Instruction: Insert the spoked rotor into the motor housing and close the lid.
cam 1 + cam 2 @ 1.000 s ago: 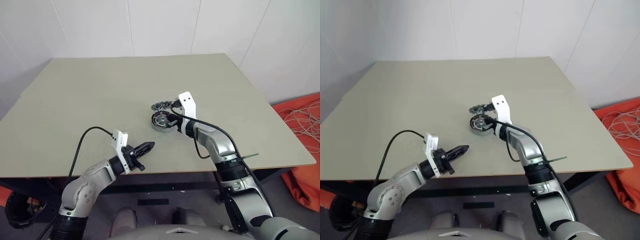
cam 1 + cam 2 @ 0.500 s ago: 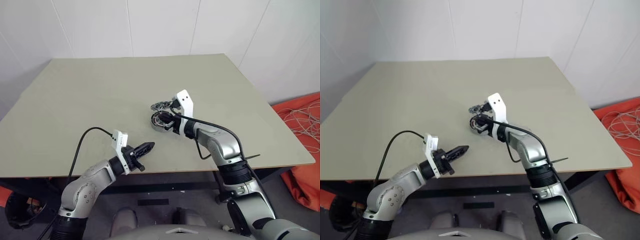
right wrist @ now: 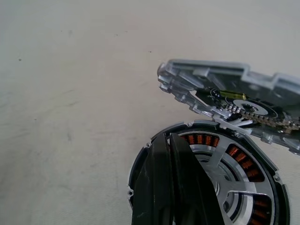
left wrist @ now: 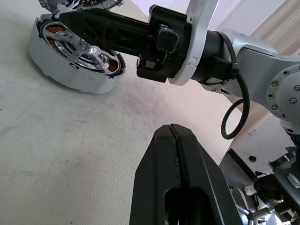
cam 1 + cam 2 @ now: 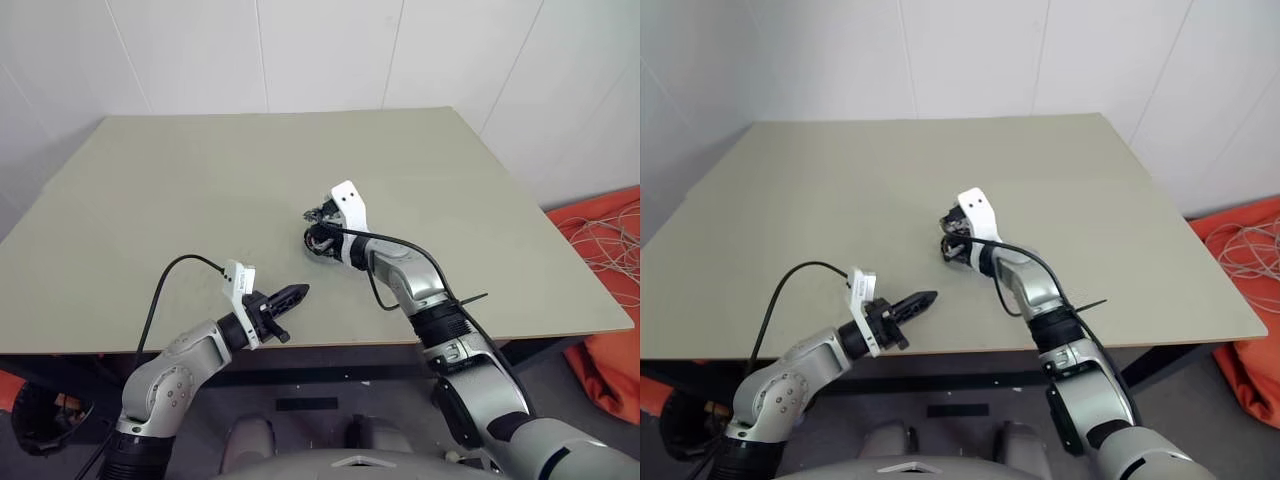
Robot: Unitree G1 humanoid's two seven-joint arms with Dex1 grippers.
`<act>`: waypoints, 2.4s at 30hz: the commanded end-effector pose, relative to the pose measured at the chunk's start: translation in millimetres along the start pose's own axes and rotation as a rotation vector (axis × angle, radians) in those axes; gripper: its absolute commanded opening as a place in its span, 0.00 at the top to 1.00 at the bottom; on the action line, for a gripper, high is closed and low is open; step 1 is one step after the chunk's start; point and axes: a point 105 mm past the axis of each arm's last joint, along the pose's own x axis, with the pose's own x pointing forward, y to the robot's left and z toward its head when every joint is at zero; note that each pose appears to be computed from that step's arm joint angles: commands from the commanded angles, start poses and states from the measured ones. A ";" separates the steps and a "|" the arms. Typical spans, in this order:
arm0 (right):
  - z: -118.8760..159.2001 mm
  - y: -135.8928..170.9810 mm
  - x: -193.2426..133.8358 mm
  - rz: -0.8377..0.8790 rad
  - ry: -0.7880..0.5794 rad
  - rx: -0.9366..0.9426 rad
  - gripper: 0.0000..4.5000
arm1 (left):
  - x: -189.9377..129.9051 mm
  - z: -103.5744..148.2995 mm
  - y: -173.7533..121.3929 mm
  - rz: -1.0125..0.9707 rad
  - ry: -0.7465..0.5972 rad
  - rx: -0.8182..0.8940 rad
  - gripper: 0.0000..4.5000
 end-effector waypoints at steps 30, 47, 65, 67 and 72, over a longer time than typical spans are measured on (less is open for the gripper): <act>12.8 -10.2 -24.4 0.064 0.022 -0.151 1.00 | 3.3 8.9 -5.1 -0.025 -0.034 0.013 1.00; 19.9 1.2 -42.0 0.352 0.183 -0.527 0.33 | 6.4 9.9 -5.2 -0.025 -0.044 0.011 1.00; 7.1 -29.0 -40.4 0.457 0.369 -0.759 0.33 | 7.1 8.7 -4.6 -0.011 -0.058 0.001 1.00; 5.4 -28.3 -40.8 0.469 0.376 -0.770 0.33 | 7.2 8.5 -4.4 -0.011 -0.057 0.000 1.00; 3.0 -26.6 -41.5 0.495 0.388 -0.795 0.33 | 7.8 7.9 -4.3 -0.012 -0.053 -0.002 1.00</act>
